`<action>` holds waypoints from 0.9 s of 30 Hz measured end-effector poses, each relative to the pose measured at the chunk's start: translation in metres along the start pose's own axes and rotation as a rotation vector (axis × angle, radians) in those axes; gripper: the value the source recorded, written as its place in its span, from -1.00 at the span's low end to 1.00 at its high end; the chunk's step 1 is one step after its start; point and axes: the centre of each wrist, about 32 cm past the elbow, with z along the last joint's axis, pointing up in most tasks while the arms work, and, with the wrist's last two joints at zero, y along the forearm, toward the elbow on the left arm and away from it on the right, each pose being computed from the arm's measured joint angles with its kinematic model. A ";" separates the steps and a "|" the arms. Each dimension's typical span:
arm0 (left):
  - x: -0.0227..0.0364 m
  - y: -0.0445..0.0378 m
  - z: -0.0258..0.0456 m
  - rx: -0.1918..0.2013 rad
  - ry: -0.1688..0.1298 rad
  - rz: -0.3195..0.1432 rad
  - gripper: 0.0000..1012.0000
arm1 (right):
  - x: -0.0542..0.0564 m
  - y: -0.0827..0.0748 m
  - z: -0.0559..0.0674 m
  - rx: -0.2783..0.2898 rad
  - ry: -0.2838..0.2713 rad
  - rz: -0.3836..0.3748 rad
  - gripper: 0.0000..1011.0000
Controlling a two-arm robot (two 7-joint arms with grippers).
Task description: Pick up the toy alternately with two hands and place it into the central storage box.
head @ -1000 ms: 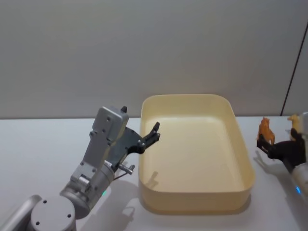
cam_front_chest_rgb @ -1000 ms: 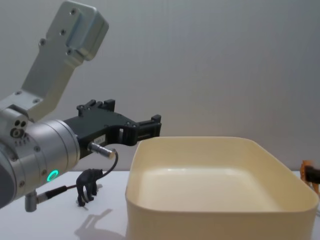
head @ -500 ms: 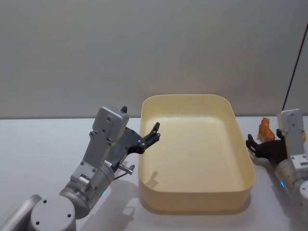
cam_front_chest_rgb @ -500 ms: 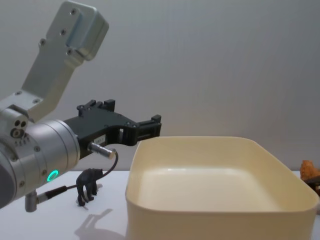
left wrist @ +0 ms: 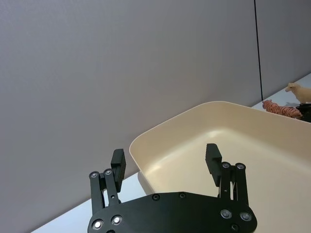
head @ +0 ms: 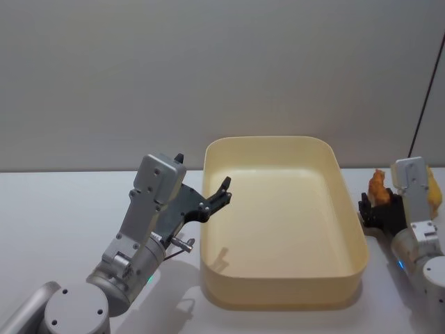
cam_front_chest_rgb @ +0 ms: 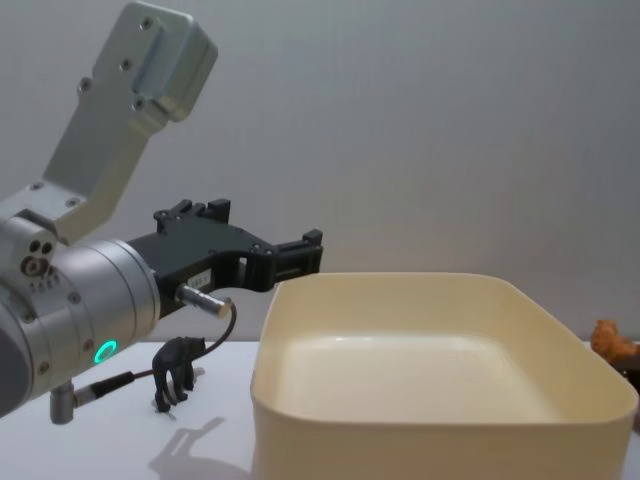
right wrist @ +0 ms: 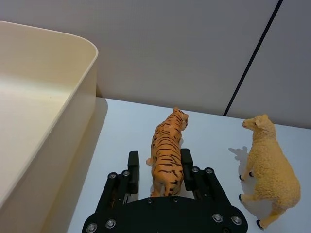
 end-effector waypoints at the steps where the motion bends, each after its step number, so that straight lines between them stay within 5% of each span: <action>1: 0.0000 0.0000 0.0000 0.000 0.000 0.000 0.98 | 0.000 0.000 0.000 0.000 0.000 0.000 -0.06; 8: 0.0000 0.0000 0.0000 0.000 0.000 0.000 0.98 | 0.001 -0.006 -0.001 0.010 0.001 -0.011 -0.41; 27: 0.0000 0.0000 0.0000 0.000 0.000 0.000 0.98 | 0.026 -0.054 0.003 0.136 -0.018 -0.050 -0.41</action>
